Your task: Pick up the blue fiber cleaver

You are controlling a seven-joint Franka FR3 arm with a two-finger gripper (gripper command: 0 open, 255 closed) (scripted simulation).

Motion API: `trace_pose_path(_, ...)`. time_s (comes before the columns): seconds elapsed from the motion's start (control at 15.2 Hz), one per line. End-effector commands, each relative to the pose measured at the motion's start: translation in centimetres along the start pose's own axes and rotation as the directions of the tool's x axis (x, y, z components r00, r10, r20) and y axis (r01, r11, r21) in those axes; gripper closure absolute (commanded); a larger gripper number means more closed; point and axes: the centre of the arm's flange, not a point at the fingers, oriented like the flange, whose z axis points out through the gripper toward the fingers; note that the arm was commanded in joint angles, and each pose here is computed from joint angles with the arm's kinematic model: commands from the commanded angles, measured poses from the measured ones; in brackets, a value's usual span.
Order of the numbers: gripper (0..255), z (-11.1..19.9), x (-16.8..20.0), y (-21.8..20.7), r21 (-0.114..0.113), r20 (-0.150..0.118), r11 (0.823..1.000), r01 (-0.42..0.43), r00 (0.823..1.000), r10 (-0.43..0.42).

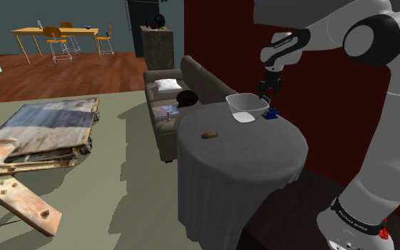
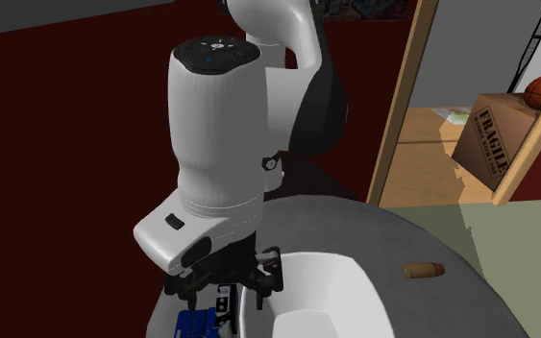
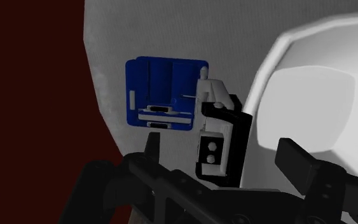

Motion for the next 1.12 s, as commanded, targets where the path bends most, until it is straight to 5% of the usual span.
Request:
trace_pose_path(0.0,0,0.8,-0.1,0.0,0.000,0.000,1.000,0.000,1.000,0.000)
trace_pose_path(0.07,0,0.8,-0.1,0.0,0.000,0.000,1.000,0.000,1.000,0.000)
trace_pose_path(0.13,255,0.9,-0.1,0.0,0.000,0.000,1.000,0.000,1.000,0.000)
trace_pose_path(0.73,255,0.8,-0.1,0.0,0.000,0.000,1.000,0.000,1.000,0.000)
trace_pose_path(1.06,255,-1.8,0.0,0.1,0.000,0.000,1.000,0.000,1.000,0.000)
